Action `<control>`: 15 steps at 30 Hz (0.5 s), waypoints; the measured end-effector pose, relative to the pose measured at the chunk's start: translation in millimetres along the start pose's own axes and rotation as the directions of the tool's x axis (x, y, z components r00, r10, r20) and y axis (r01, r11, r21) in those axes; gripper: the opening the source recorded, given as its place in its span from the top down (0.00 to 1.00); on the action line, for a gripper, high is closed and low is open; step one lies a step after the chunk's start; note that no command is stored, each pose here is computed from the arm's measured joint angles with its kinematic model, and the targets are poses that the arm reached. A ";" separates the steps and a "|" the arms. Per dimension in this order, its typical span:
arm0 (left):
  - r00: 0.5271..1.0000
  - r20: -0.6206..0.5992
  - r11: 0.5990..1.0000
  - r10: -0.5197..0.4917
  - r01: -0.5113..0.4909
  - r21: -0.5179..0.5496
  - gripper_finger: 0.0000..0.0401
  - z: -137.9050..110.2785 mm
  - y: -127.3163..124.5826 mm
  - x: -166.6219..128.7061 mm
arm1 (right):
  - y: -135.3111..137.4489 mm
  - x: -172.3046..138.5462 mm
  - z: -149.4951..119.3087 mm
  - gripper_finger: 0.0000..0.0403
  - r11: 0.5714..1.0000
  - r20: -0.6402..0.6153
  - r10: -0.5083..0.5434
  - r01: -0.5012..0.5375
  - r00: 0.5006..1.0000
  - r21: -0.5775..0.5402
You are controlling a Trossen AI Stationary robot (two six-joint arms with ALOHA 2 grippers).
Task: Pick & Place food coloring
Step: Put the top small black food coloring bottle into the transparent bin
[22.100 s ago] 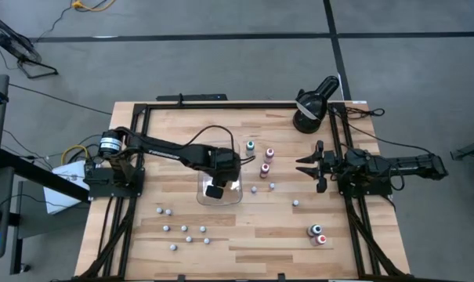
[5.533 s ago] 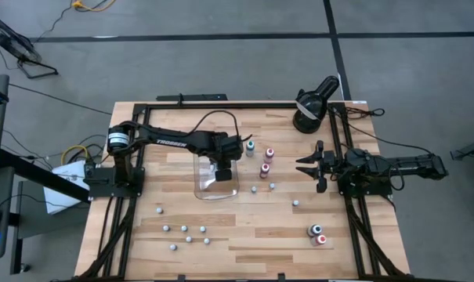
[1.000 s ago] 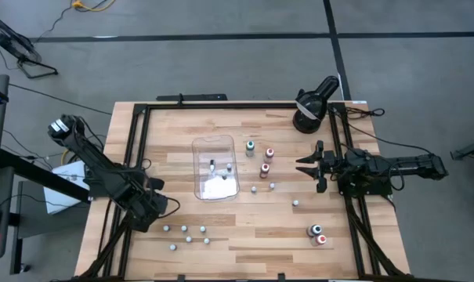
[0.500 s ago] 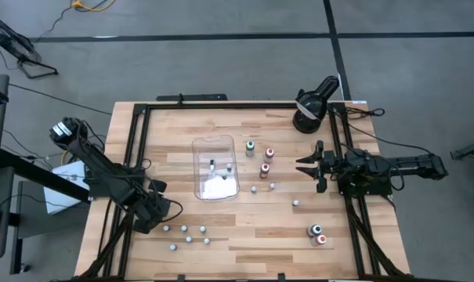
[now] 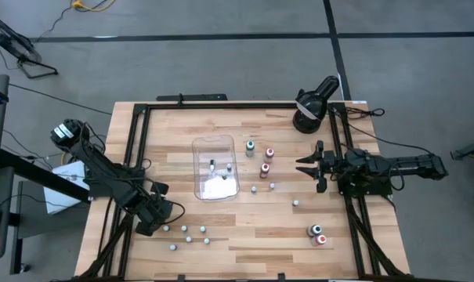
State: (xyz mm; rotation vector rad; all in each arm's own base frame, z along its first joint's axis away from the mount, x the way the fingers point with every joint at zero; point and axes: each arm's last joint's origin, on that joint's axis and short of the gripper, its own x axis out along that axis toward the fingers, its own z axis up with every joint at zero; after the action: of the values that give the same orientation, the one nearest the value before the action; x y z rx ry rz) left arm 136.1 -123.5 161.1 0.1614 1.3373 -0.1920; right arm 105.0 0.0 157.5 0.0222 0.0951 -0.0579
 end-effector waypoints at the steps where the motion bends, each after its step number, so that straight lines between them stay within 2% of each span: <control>1: 1.000 -0.002 1.000 0.001 -0.001 -0.007 0.69 -0.2 0.1 0.0 | 0.0 0.0 -0.1 0.72 1.000 -0.001 0.000 0.000 1.000 0.000; 9: 1.000 -0.028 0.997 0.004 -0.006 -0.074 0.76 -6.2 2.4 5.7 | 0.0 0.0 0.0 0.72 1.000 0.000 0.000 0.000 1.000 0.000; 15: 0.999 -0.034 0.997 -0.010 0.008 -0.079 0.84 -6.4 1.9 5.7 | 0.0 0.0 -0.1 0.72 1.000 0.000 0.000 0.000 1.000 0.000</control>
State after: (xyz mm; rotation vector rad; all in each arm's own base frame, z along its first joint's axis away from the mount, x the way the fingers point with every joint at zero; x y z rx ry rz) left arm 131.7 -120.4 154.2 0.0925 1.3779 -0.1443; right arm 105.0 0.0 157.4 0.0224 0.0954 -0.0578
